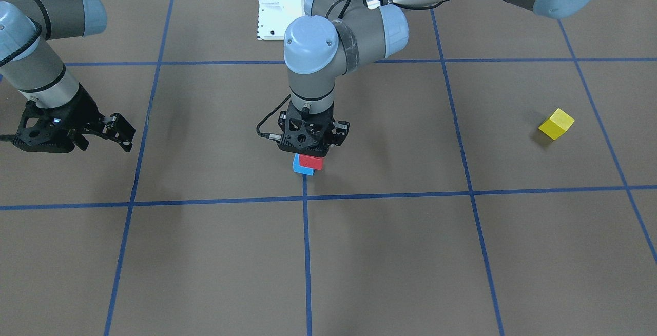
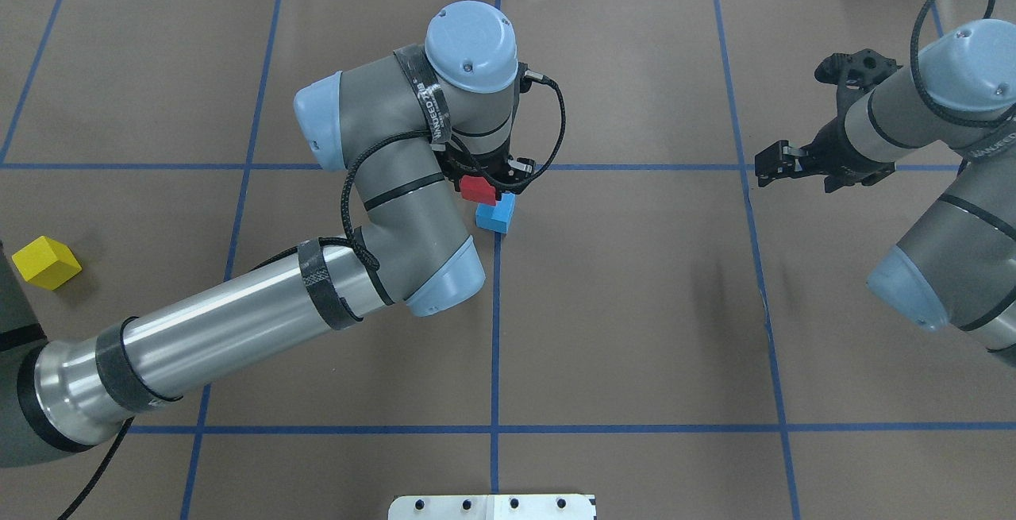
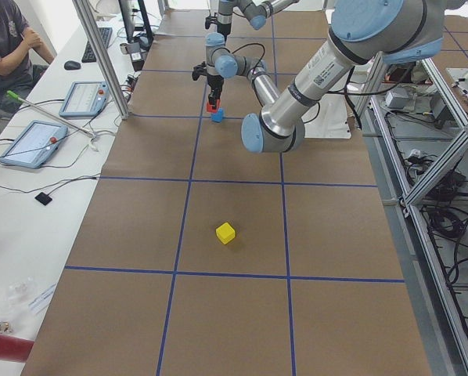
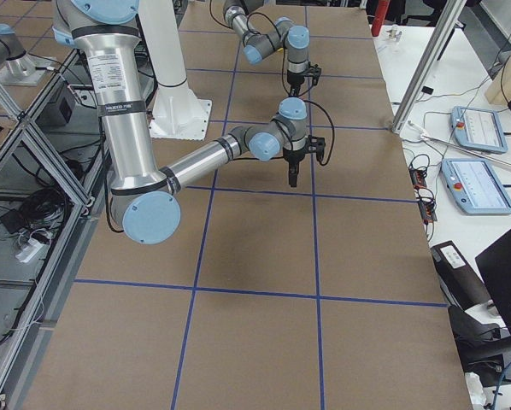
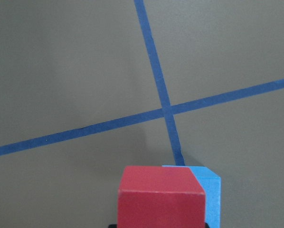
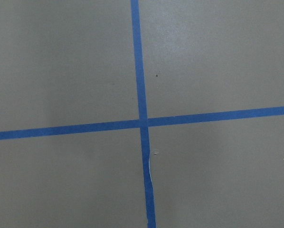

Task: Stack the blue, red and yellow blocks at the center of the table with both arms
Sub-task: 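Carry the red cube with the left gripper over the blue cube, then lower the red cube onto the blue cube with the left gripper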

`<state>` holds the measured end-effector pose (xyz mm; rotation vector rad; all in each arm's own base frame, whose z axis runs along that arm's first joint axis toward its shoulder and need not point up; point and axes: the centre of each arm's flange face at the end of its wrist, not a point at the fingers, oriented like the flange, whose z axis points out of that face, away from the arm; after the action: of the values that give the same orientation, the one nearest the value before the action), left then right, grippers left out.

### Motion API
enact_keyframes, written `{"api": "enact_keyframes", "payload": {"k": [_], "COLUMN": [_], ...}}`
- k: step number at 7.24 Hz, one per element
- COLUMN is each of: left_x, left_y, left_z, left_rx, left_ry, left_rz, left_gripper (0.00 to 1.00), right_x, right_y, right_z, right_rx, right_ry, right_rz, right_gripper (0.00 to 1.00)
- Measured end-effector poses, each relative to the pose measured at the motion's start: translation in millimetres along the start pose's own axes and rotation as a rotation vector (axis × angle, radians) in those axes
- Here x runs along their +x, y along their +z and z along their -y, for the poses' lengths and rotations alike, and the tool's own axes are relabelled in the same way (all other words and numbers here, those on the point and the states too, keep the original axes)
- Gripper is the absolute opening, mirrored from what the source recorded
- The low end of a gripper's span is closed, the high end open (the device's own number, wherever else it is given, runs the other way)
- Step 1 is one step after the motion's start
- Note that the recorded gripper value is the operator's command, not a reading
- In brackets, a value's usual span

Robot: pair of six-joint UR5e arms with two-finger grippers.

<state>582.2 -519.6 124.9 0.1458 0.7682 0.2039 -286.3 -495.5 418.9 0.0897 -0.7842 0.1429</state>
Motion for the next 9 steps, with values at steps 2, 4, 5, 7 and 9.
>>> {"api": "enact_keyframes", "payload": {"k": [2, 4, 5, 7, 9], "left_x": [12, 19, 19, 17, 17], "left_y": [5, 9, 12, 14, 15], "left_z": [9, 12, 11, 10, 10], "left_rx": [-0.026, -0.065, -0.074, -0.079, -0.079], "left_ry": [-0.007, -0.015, -0.017, -0.019, -0.019], "left_rz": [0.013, 0.008, 0.008, 0.01, 0.011], "left_gripper": [0.0, 0.0, 0.0, 0.0, 0.0], "right_x": [2, 2, 3, 2, 2], "right_y": [2, 3, 3, 4, 4], "right_z": [-1, -1, -1, 0, 0], "right_rx": [-0.003, -0.005, -0.006, -0.007, -0.008], "right_ry": [0.002, 0.002, 0.002, 0.002, 0.002], "right_rz": [-0.003, -0.004, -0.005, -0.005, -0.005], "right_gripper": [1.0, 1.0, 1.0, 1.0, 1.0]}}
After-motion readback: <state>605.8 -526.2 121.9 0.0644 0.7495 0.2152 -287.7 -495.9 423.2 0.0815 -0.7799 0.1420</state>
